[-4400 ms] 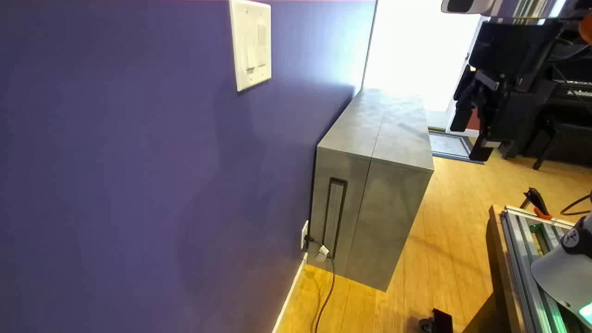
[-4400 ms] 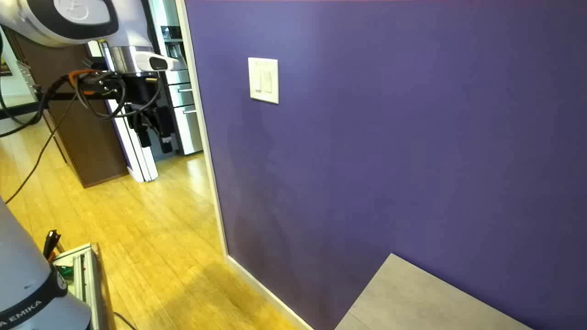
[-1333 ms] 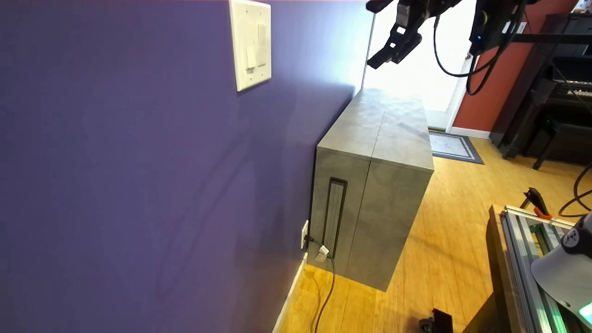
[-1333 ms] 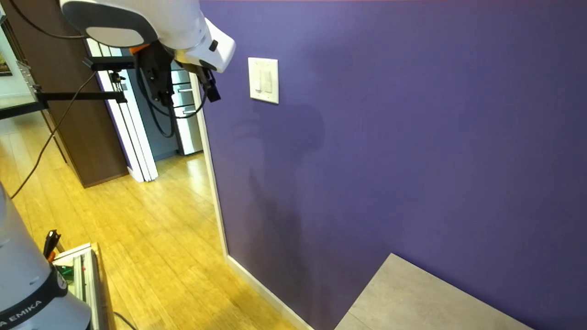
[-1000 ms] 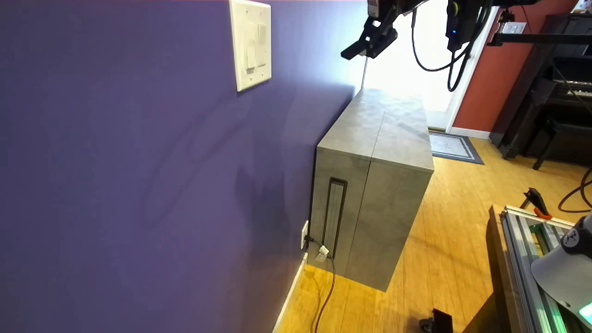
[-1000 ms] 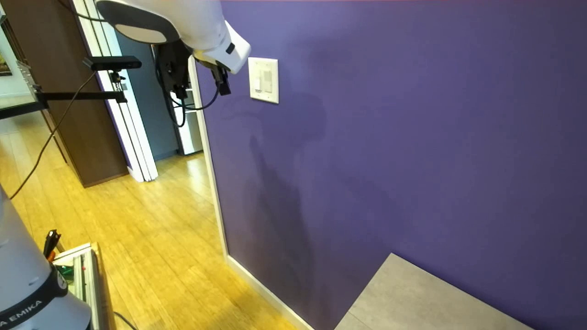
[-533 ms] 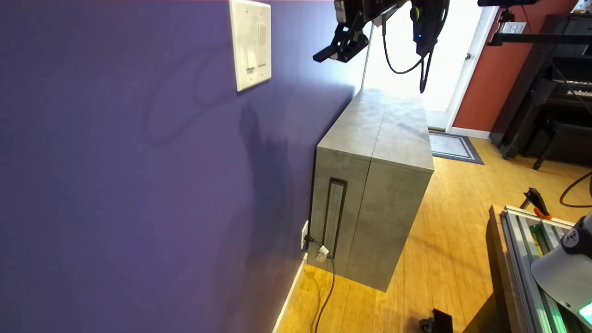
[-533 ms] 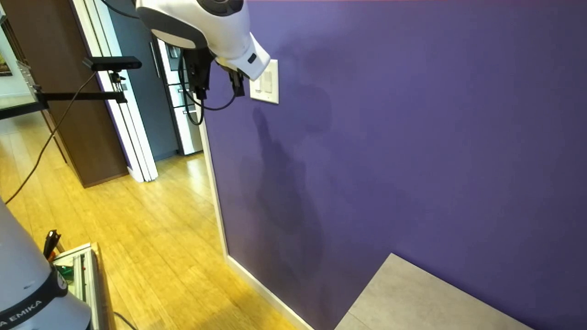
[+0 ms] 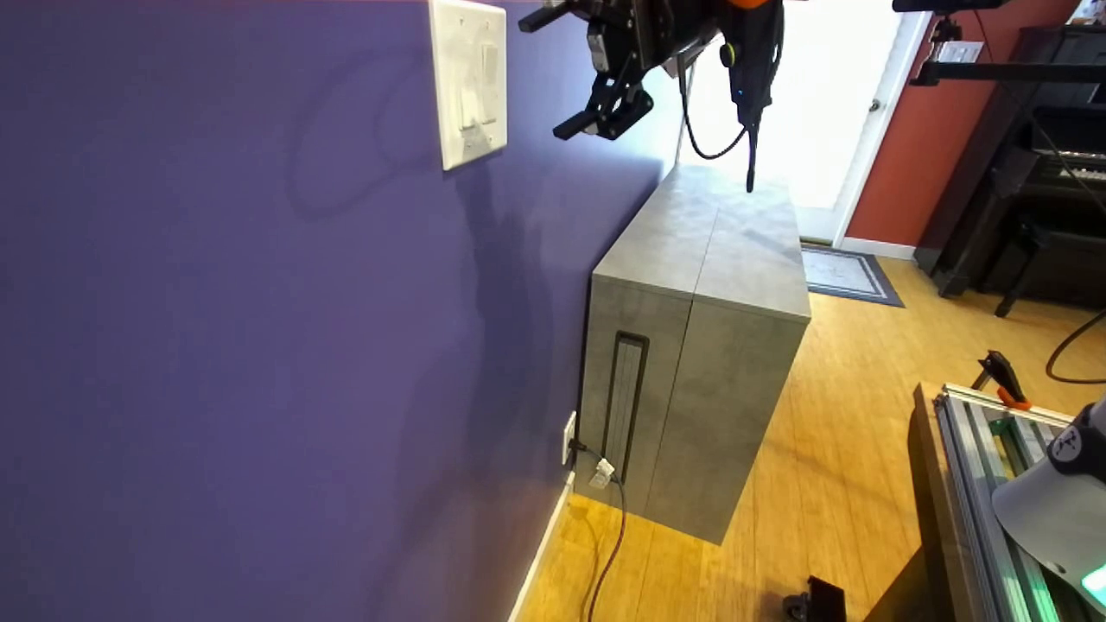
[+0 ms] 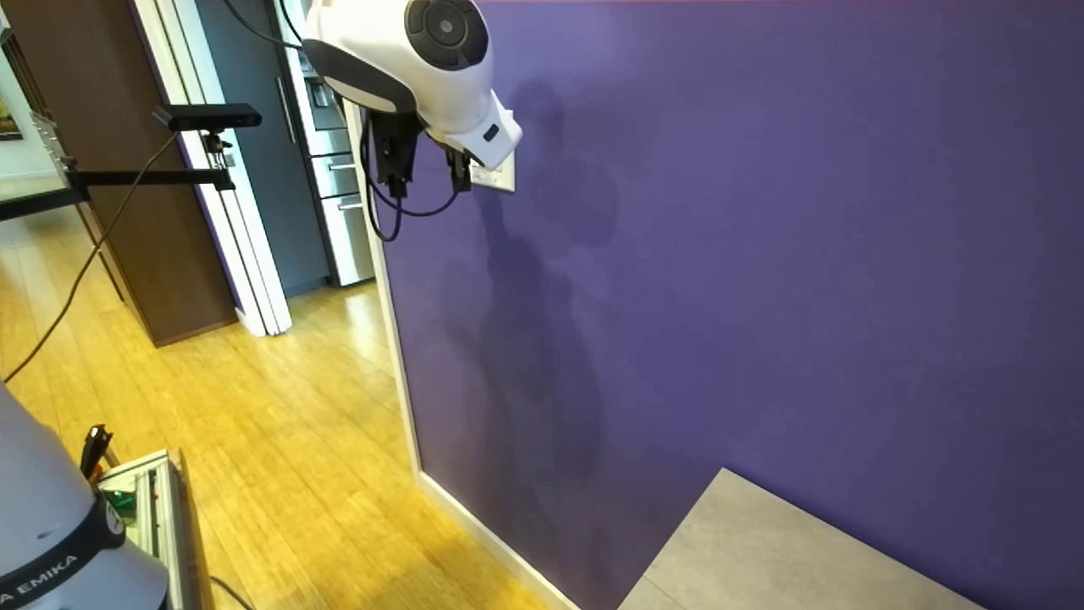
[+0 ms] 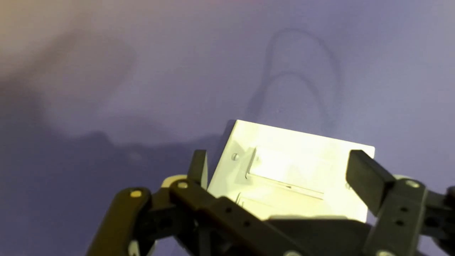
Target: Switch off the light
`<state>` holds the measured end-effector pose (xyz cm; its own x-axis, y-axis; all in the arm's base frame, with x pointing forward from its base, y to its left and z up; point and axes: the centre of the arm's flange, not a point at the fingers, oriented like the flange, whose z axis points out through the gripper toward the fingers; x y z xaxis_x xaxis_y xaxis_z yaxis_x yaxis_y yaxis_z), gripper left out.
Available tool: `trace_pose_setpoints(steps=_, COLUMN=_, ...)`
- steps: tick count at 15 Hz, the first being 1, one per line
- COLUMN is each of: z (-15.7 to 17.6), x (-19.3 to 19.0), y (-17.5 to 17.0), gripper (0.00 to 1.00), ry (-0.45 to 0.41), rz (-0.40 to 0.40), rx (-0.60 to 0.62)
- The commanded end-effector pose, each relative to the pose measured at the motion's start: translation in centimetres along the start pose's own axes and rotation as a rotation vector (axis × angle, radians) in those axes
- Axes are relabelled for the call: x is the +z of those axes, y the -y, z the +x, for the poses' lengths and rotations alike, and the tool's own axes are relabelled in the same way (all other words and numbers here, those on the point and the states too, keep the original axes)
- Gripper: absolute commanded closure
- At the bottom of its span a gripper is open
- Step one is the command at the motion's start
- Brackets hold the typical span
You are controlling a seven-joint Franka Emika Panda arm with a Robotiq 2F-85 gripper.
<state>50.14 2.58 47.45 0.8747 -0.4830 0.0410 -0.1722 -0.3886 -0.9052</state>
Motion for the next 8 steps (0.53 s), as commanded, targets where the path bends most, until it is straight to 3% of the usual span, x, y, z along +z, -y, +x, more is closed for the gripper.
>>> trace_pose_setpoints(steps=1, z=1.4, x=1.4, y=0.1, gripper=0.00, ry=0.005, rz=0.037, rx=0.002)
trace_pose_setpoints(steps=8, z=2.8, x=2.2, y=-0.5, gripper=0.00, ry=-0.009, rz=0.057, rx=0.035)
